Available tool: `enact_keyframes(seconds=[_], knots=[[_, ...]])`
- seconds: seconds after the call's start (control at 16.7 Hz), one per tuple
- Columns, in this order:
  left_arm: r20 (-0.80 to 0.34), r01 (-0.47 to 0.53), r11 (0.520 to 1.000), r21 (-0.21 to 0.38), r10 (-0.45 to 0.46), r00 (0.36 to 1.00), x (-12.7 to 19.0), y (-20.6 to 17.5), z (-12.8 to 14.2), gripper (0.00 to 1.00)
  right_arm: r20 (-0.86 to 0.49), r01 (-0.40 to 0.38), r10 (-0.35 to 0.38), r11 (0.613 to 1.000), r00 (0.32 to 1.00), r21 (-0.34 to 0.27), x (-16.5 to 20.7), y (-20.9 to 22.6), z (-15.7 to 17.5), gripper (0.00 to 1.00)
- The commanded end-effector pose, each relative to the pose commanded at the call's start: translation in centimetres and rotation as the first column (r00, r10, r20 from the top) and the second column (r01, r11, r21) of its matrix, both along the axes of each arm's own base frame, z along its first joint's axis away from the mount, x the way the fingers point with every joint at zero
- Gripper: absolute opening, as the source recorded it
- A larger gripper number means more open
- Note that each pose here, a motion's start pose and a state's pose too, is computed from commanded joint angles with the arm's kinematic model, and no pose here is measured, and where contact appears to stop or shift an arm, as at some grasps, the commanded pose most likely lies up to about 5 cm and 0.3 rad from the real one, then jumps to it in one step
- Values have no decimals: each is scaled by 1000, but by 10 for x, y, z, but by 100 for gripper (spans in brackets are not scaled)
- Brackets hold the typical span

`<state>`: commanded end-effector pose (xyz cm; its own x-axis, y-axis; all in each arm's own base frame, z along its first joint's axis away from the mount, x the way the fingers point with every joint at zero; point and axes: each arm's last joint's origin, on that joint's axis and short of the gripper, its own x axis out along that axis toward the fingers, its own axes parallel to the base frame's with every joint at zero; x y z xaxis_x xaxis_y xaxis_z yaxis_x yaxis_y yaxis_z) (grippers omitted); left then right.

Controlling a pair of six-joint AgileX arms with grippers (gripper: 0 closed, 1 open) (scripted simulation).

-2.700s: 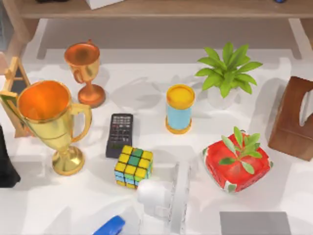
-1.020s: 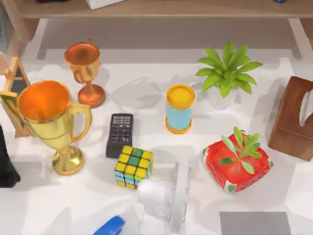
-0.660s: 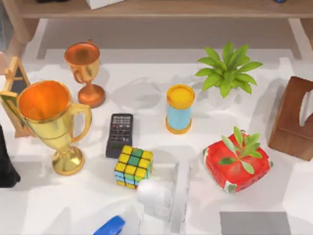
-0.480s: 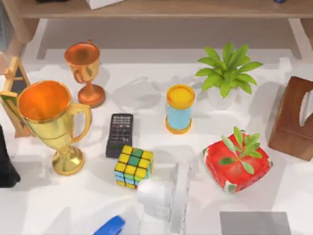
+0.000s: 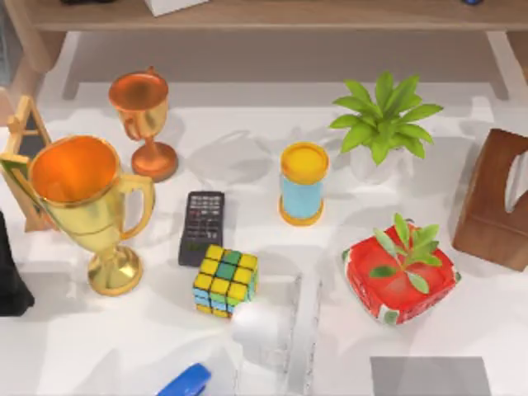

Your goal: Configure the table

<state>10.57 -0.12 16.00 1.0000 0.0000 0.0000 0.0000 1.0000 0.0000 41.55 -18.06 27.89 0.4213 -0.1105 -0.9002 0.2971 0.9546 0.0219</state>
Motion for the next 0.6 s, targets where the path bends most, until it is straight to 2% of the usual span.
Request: enact_keyframes(seconds=[0.12, 0.3, 0.48, 0.6], knots=[[0, 0, 1000, 0, 0, 1000, 0, 0, 0, 100, 52, 51, -52, 999, 997, 18, -19, 18, 20, 0], [0, 0, 1000, 0, 0, 1000, 0, 0, 0, 100, 86, 88, -94, 994, 992, 70, -48, 64, 36, 0], [0, 0, 1000, 0, 0, 1000, 0, 0, 0, 100, 51, 78, -86, 988, 995, 133, -79, 125, 29, 0], [0, 0, 1000, 0, 0, 1000, 0, 0, 0, 100, -11, 56, -55, 984, 998, 167, -103, 169, 14, 0]])
